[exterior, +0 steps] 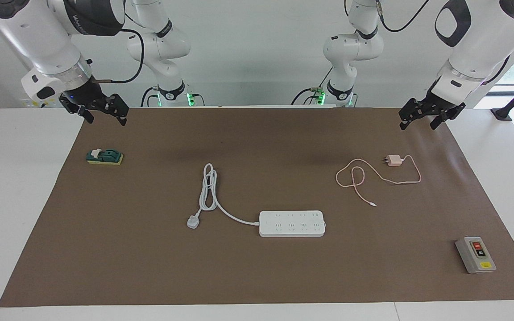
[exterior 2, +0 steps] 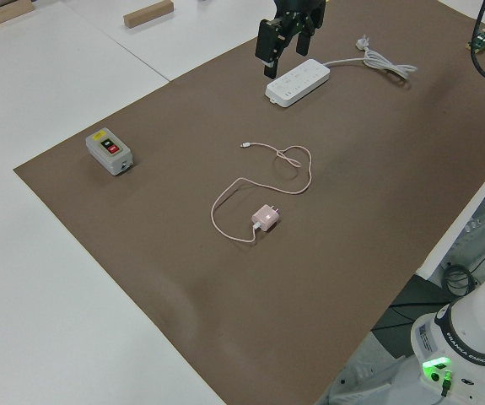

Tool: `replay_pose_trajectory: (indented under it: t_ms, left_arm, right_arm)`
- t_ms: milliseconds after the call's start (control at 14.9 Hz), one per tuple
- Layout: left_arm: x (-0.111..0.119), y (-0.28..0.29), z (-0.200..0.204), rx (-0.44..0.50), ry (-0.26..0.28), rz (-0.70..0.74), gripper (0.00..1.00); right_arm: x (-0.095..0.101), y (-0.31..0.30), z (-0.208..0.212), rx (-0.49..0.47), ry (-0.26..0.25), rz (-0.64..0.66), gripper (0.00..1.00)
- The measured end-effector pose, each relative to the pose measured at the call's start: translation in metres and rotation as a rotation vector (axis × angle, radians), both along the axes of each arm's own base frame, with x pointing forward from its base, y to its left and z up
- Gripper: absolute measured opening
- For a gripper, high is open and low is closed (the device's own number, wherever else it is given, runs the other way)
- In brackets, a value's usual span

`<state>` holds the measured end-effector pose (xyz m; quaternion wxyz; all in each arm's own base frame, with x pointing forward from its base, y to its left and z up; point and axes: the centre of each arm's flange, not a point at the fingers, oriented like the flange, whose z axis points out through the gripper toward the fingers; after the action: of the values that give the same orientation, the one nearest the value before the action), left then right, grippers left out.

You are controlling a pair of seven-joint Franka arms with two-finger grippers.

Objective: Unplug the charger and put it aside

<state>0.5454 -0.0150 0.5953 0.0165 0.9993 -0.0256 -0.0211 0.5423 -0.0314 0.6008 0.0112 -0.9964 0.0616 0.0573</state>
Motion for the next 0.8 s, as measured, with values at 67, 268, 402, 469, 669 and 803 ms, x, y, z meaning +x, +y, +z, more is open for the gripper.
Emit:
replay_pose_trajectory:
  t_ms: [67, 268, 402, 469, 669, 803]
  left_arm:
    - [-0.0006, -0.0008, -0.0004, 0.0, 0.005, -0.004, 1.0]
    - [-0.0014, -0.0032, -0.001, 0.0, 0.011, -0.014, 1.0]
    - [-0.0018, -0.004, -0.0012, 0.0, 0.014, -0.017, 1.0]
    - [-0.0019, -0.0042, -0.0013, 0.0, 0.016, -0.017, 1.0]
    - [-0.0029, -0.0045, -0.002, 0.0, 0.024, -0.018, 1.0]
    - [-0.0037, -0.0041, -0.0026, -0.001, 0.031, -0.017, 1.0]
  right_arm:
    - [0.0, 0.0, 0.0, 0.0, 0.0, 0.0, 1.0]
    - [0.0, 0.0, 0.0, 0.0, 0.0, 0.0, 1.0]
    - [0.0, 0.0, 0.0, 0.0, 0.0, 0.0, 1.0]
    - [0.0, 0.0, 0.0, 0.0, 0.0, 0.0, 1.0]
    - [0.0, 0.0, 0.0, 0.0, 0.0, 0.0, 1.0]
    - [0.0, 0.0, 0.0, 0.0, 0.0, 0.0, 1.0]
